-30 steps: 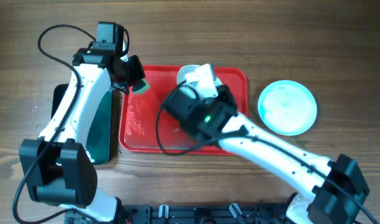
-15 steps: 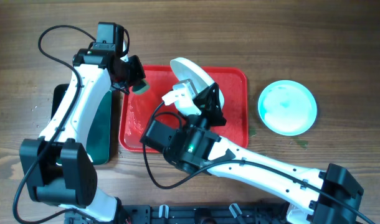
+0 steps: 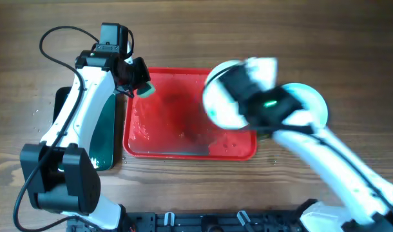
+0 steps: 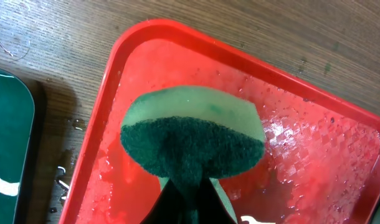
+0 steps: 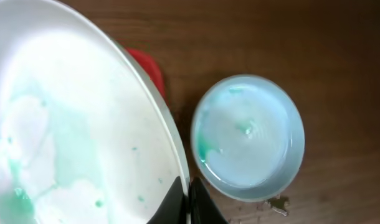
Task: Clean dirty plates on tray and stack at the side
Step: 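Lift the third plate with the right gripper and place it on the stack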
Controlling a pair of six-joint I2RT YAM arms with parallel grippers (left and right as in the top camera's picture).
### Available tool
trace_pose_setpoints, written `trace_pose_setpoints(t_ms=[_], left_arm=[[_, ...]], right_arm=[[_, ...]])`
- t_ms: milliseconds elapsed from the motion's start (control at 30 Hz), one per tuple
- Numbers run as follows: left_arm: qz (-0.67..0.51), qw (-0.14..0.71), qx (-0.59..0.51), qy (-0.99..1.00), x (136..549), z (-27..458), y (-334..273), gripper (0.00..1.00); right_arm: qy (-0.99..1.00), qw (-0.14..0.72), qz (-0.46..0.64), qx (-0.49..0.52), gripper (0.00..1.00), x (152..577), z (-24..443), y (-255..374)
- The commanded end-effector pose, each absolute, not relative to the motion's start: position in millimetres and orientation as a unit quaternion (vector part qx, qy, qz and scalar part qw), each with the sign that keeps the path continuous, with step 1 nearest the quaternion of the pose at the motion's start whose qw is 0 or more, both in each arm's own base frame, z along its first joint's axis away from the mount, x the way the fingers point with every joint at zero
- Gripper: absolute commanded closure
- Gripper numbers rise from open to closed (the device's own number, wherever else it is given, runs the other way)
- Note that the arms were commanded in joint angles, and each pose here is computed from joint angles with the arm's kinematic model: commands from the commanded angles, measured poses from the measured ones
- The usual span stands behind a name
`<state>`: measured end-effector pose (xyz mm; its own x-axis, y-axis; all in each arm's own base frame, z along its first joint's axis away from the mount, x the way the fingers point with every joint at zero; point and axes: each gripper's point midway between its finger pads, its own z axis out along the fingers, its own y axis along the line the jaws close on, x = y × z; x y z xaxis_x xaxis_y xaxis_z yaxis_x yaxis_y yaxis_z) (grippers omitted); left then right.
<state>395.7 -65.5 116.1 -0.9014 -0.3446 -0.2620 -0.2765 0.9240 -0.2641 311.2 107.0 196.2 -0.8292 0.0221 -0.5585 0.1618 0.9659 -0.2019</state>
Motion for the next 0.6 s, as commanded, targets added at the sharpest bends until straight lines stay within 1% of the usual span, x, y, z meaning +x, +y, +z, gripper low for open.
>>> trace_pose_setpoints(t_ms=[0, 67, 133, 300, 433, 567], left_arm=[[-0.114, 0.143, -0.167, 0.969, 393.8, 109.0, -66.6, 0.96], [-0.113, 0.143, -0.166, 0.969, 393.7, 109.0, -66.6, 0.96], [-0.113, 0.143, -0.166, 0.969, 393.7, 109.0, -66.6, 0.96], [-0.114, 0.143, -0.166, 0.969, 393.8, 109.0, -66.6, 0.96], [-0.114, 0.144, -0.166, 0.969, 393.8, 109.1, -66.6, 0.96], [-0.114, 0.143, -0.166, 0.969, 393.8, 109.0, -66.6, 0.96]], right_arm=[[0.964, 0.231, -0.042, 0.122, 0.95, 309.4, 199.3, 54.0], [0.962, 0.209, -0.045, 0.169, 0.96, 310.6, 193.3, 13.6], [0.954, 0.185, -0.055, 0.23, 0.96, 302.9, 180.4, -31.5], [0.937, 0.128, -0.08, 0.314, 0.96, 269.6, 135.5, -90.0], [0.936, 0.111, -0.02, 0.333, 0.96, 264.2, 100.6, -80.5], [0.931, 0.111, -0.018, 0.347, 0.95, 260.2, 69.8, -79.2]])
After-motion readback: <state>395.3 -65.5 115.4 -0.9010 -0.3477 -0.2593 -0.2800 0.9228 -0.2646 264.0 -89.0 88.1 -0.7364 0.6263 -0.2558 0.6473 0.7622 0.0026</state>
